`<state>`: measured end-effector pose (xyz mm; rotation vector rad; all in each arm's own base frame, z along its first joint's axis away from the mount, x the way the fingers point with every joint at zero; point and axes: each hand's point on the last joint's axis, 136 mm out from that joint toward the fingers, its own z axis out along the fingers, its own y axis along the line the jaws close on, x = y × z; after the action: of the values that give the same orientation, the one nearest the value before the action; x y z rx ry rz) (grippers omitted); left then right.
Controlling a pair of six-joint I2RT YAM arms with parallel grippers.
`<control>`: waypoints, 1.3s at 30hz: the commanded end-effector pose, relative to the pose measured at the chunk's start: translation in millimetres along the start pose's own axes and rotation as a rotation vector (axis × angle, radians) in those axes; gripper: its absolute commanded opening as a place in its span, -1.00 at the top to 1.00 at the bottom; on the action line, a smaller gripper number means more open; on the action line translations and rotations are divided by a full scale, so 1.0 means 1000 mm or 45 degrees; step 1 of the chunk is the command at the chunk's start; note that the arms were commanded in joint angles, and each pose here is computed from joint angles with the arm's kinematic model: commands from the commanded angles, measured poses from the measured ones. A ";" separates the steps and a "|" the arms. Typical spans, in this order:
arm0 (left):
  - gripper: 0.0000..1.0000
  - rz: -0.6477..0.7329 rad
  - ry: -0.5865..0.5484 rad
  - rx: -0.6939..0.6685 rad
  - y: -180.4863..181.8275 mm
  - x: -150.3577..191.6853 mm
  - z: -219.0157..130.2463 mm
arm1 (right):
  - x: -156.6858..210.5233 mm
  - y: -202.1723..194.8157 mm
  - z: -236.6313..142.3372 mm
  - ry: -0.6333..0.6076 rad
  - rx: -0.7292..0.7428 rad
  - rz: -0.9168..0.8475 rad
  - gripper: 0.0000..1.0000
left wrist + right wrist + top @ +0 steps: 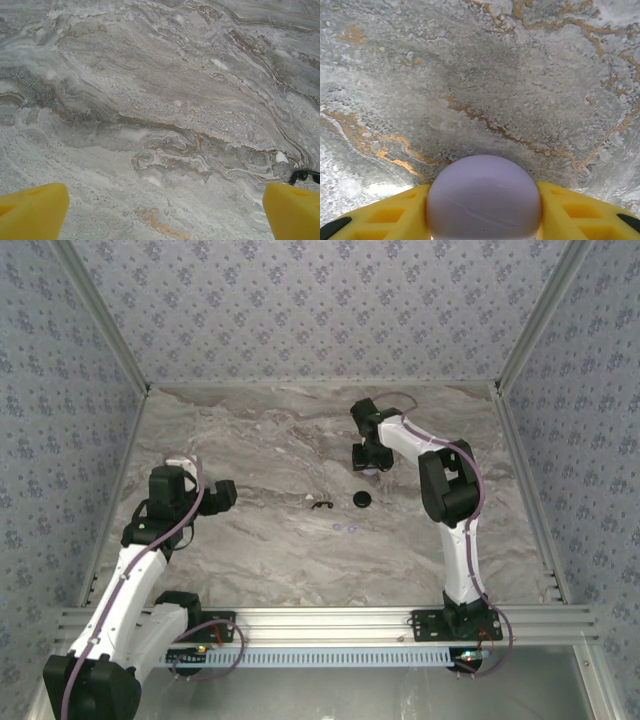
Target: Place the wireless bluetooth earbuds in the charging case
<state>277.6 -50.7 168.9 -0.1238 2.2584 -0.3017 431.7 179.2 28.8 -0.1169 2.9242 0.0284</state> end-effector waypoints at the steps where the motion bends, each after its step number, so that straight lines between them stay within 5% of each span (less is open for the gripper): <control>1: -0.98 0.013 -0.024 0.032 -0.008 -0.011 -0.006 | 0.002 0.019 0.001 0.028 -0.037 -0.033 0.01; 20: -0.98 0.000 -0.006 0.039 -0.008 -0.008 -0.003 | 0.009 0.094 0.011 0.072 -0.071 -0.255 -0.03; 26: -0.99 -0.024 0.013 0.036 -0.008 -0.006 -0.001 | 0.010 0.095 0.010 0.077 -0.071 -0.262 -0.21; 34: -0.99 -0.207 0.084 0.103 -0.020 -0.010 0.014 | -0.001 0.098 -0.026 -0.023 -0.166 -0.248 -0.48; 39: -0.98 -0.279 0.288 0.260 -0.052 -0.008 0.045 | -0.005 0.096 -0.057 -0.113 -0.320 -0.186 -0.50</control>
<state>302.5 -80.4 148.6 -0.2530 2.4138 -0.5208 412.7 270.9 44.6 -0.3992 2.8920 0.2205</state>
